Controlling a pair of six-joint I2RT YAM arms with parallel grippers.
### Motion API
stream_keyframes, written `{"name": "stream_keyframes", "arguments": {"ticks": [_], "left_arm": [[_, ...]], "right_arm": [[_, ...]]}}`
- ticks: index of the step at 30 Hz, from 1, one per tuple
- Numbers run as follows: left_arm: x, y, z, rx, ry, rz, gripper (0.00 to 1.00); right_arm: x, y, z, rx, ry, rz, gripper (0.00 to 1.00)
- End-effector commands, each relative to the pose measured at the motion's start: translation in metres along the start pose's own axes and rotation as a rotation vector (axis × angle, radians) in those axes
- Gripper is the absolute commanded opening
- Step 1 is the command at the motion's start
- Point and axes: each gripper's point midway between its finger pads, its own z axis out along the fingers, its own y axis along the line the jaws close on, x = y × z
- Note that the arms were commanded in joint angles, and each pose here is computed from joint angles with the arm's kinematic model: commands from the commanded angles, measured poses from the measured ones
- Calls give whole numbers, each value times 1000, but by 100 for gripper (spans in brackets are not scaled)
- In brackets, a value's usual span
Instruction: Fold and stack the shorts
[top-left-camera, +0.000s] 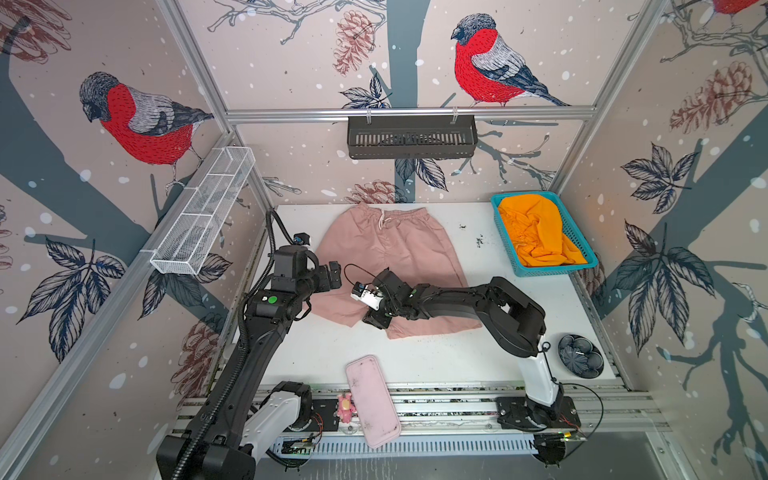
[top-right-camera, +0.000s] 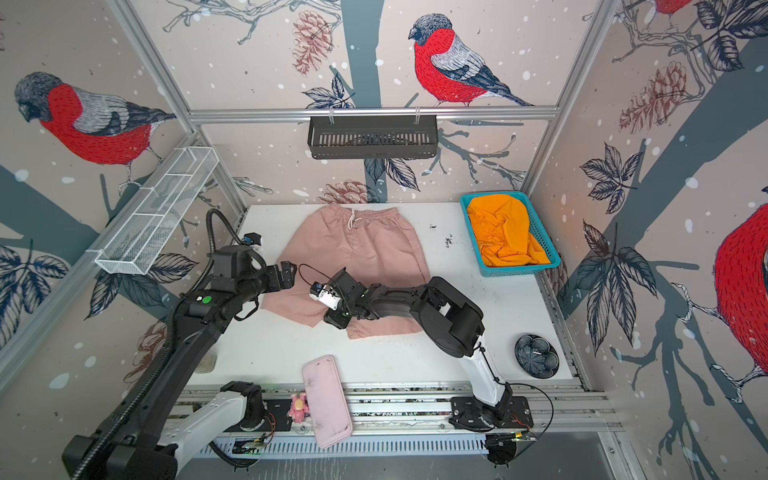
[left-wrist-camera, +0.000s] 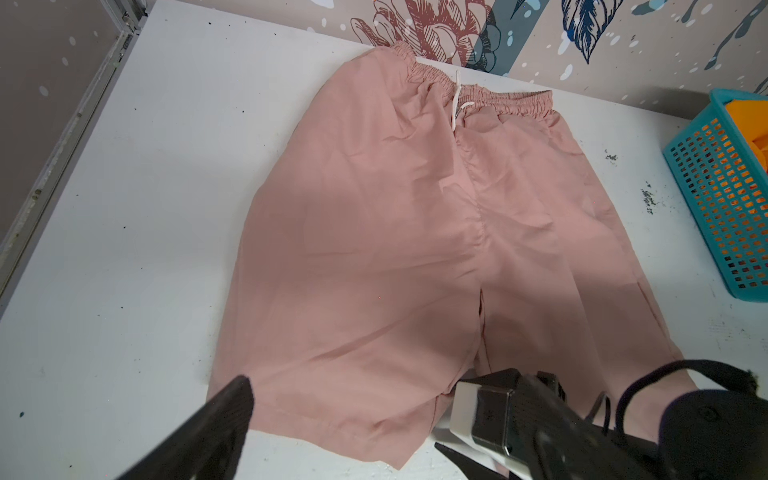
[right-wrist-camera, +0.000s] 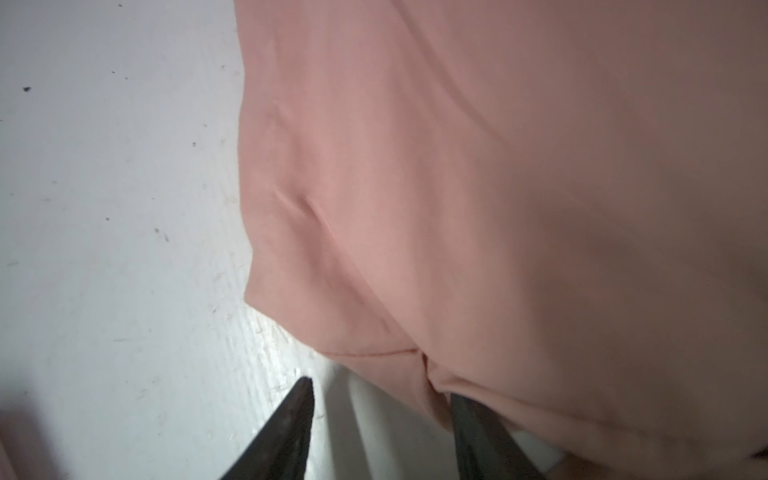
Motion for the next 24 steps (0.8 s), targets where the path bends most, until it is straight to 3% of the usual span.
{"name": "stream_keyframes", "arguments": {"ticks": [1, 6, 11, 17, 21, 23, 24], "left_arm": [[-1, 3, 3, -14, -8, 8, 98], [0, 5, 8, -21, 1, 18, 98], [0, 6, 9, -23, 5, 17, 98], [-3, 9, 9, -7, 3, 7, 98], [-1, 16, 15, 22, 28, -19, 98], [2, 19, 20, 28, 50, -31, 98], [4, 19, 23, 30, 60, -32, 98]], "right_arm": [[-7, -14, 1, 75, -23, 26, 41], [-19, -8, -3, 13, -59, 71, 3], [-41, 11, -25, -141, -65, 145, 1], [-71, 28, -80, -390, -100, 318, 0], [-83, 40, -106, -654, -94, 467, 1], [-79, 44, -107, -732, -84, 491, 5], [-72, 37, -99, -709, -62, 519, 13]]}}
